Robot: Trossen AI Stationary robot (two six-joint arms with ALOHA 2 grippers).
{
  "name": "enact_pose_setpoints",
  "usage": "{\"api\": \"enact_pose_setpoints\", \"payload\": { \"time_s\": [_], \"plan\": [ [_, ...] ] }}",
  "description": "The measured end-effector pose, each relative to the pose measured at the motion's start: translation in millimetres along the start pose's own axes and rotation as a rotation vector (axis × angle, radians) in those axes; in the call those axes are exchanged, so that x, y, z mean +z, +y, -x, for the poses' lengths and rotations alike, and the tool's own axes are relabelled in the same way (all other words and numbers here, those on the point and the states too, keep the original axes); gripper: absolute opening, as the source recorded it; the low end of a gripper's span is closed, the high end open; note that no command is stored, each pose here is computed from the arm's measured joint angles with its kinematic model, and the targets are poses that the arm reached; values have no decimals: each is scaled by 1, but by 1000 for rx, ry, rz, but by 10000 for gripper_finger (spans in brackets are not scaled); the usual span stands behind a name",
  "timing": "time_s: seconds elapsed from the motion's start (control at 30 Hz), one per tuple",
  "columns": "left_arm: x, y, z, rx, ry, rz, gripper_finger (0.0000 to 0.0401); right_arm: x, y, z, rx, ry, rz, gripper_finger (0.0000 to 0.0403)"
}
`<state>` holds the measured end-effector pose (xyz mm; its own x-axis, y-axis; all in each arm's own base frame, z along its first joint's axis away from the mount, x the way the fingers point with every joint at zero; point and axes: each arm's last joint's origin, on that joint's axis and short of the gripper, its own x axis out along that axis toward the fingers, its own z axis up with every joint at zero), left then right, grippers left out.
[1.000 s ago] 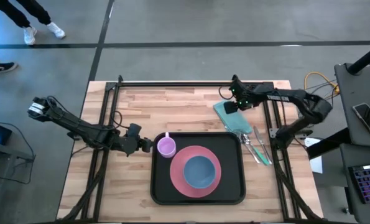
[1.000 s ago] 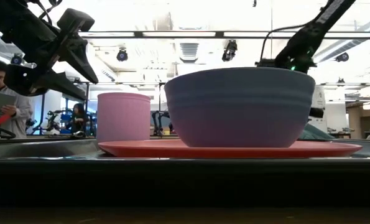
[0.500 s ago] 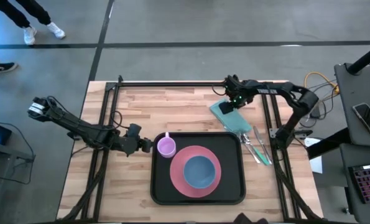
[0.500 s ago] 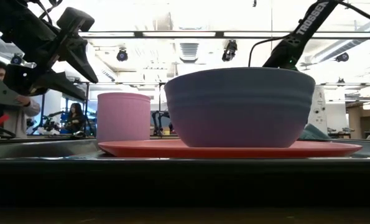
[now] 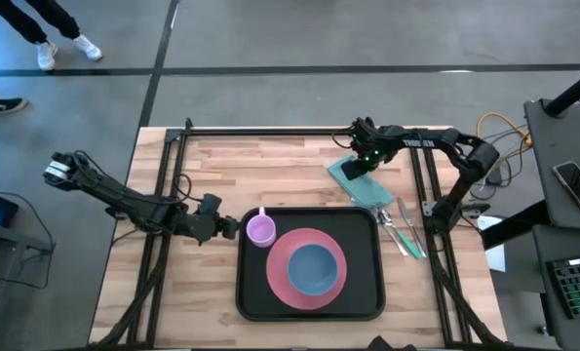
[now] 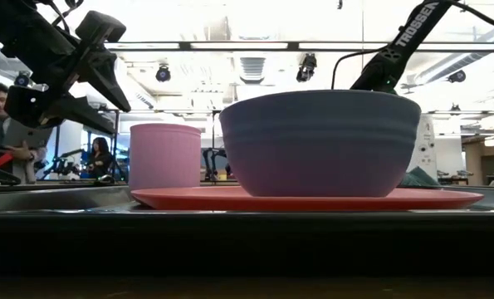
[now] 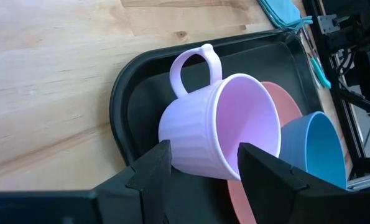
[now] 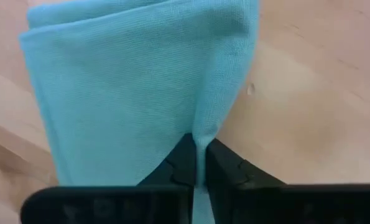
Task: Set up tray
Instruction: Put the green napkin to the right of the light orange plate on the black serving tray
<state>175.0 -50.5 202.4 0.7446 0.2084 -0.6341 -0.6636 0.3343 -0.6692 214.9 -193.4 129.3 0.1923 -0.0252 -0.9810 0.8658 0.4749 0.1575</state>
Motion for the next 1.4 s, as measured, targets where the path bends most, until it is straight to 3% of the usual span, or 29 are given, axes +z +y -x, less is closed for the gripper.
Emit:
{"api": "enact_pose_setpoints", "payload": {
  "time_s": [0.2,0.47,0.7,0.9,1.03,1.4],
  "plan": [
    [0,0,0,0,0,0,166,-5,7,21,40,-24,20,10],
    [0,1,0,3,0,-12,166,-24,22,102,221,-271,-39,9],
    [-1,3,-1,10,1,-40,166,-76,32,169,412,-404,-123,9],
    [-2,8,-3,31,0,-51,166,-127,40,207,582,-485,-250,9],
    [-3,11,-3,46,2,-59,166,-157,46,214,625,-439,-332,9],
    [-3,12,-4,49,3,-78,166,-215,82,184,507,-196,-548,9]
  ]
}}
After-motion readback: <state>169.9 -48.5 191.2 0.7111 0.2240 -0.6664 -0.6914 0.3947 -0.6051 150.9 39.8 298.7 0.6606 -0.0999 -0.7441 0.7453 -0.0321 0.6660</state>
